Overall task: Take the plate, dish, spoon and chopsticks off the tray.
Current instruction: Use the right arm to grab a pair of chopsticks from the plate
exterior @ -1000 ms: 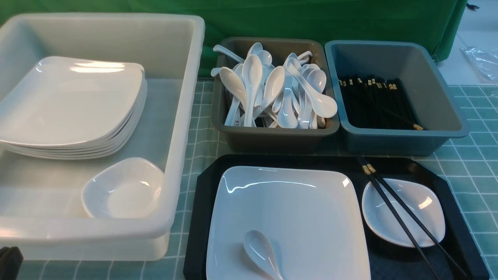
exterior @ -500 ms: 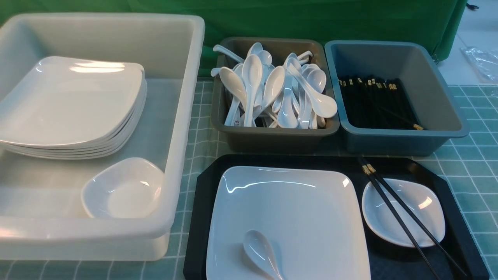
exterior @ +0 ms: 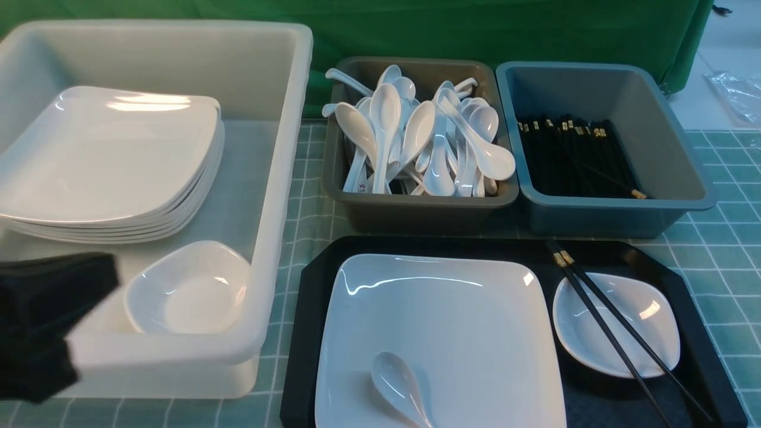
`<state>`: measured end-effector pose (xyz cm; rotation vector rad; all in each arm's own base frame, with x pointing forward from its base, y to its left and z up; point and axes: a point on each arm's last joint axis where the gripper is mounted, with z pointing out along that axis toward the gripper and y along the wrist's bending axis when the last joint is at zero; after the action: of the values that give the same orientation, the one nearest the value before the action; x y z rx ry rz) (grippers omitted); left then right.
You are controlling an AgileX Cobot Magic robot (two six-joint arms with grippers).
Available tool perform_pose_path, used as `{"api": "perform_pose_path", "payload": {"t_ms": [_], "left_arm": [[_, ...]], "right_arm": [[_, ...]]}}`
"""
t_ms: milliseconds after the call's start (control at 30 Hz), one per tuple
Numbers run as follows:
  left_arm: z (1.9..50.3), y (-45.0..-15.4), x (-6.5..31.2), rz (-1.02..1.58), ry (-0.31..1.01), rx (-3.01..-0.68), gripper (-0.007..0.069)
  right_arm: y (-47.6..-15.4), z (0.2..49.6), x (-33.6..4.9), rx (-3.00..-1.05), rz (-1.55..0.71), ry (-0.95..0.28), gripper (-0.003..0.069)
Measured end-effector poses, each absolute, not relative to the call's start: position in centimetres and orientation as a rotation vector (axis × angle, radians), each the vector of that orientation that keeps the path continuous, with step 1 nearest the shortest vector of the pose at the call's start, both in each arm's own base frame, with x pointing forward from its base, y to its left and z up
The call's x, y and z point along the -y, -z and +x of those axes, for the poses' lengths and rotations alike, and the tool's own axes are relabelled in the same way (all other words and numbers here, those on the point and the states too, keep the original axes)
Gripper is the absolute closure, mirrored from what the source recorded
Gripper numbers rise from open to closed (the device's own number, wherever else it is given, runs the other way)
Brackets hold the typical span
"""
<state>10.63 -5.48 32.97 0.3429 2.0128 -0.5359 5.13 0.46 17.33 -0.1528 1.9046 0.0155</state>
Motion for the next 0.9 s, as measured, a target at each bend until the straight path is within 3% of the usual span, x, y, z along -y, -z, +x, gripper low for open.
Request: {"api": "perform_pose_path", "payload": {"t_ms": [267,400,667,800,900], "left_arm": [[14.4,-31.2,9.8,0.528,0.581,-2.016,0.0613],[14.8,-31.1,10.6,0.574,0.565,-1.976,0.0613],[14.8,-31.2,10.6,0.599,0.547,-1.956,0.0613],[14.8,-31.2,10.6,0.6,0.546,-1.955,0.0613],[14.8,-31.2,10.6,0.6,0.546,-1.955,0.0613]], "right_arm": [[-17.4,5.2,-0.4,-1.888,-0.274,0.087,0.0418],[-17.6,5.2,-0.4,-1.861,-0.264,0.079,0.0418],[-19.3,5.6,-0.7,-1.69,0.146,-0.302,0.0418],[-20.5,5.6,-0.6,-1.554,0.282,-0.444,0.0428],[-21.0,5.7,-0.7,-1.598,0.301,-0.457,0.0449]]}}
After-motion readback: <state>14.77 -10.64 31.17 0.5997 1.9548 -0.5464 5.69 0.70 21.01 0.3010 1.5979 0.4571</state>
